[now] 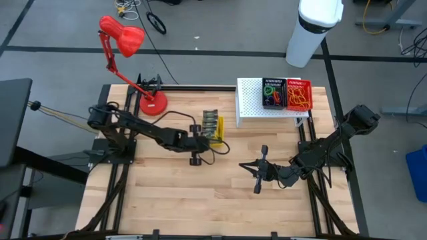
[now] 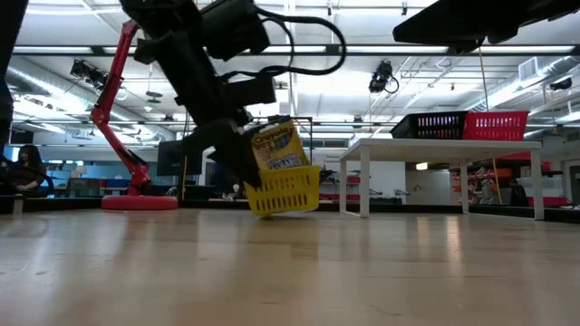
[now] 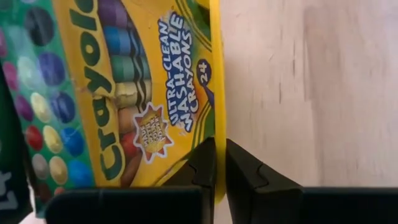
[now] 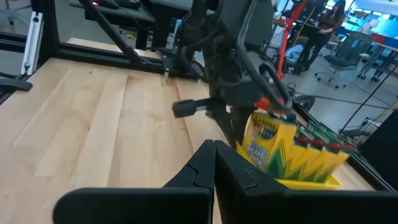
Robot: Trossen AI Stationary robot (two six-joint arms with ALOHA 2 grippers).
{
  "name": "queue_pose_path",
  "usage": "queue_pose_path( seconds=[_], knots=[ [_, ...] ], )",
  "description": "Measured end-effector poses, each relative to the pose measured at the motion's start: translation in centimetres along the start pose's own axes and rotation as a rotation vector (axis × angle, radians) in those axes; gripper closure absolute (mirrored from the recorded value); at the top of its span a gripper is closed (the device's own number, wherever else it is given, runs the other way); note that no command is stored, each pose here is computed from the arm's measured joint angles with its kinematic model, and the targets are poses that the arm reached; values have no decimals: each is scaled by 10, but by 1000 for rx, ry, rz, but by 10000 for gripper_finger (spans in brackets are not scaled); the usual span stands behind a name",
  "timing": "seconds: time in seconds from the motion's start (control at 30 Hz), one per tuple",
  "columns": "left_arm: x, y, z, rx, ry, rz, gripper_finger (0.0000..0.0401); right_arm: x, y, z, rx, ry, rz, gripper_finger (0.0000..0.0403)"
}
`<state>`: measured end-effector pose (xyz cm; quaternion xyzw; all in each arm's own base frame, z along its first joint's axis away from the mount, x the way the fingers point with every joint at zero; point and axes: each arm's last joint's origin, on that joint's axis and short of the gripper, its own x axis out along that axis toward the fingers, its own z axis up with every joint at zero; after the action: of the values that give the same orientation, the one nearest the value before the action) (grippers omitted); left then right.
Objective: Pick & Place Office Desk Supplies
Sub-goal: Put the yellow bin with crayon boxes onto the white shelf
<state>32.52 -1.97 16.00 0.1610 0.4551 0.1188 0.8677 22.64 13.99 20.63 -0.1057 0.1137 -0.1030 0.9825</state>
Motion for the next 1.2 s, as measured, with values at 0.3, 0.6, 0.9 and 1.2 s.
queue_pose_path(
  seconds=[0.3,0.6,0.9,1.2],
  knots=[
    [5,-6,23,-41,-38,-50,361,0,0,-1,-5,5,16,397],
    [1,-6,31,-103,-64,-148,305,0,1,-2,-3,15,27,397],
    [-34,-26,37,63,-164,-319,261,5,0,-11,17,84,67,397],
    [-47,-35,-13,-48,-569,-425,325,65,-19,-22,11,307,51,397]
  ],
)
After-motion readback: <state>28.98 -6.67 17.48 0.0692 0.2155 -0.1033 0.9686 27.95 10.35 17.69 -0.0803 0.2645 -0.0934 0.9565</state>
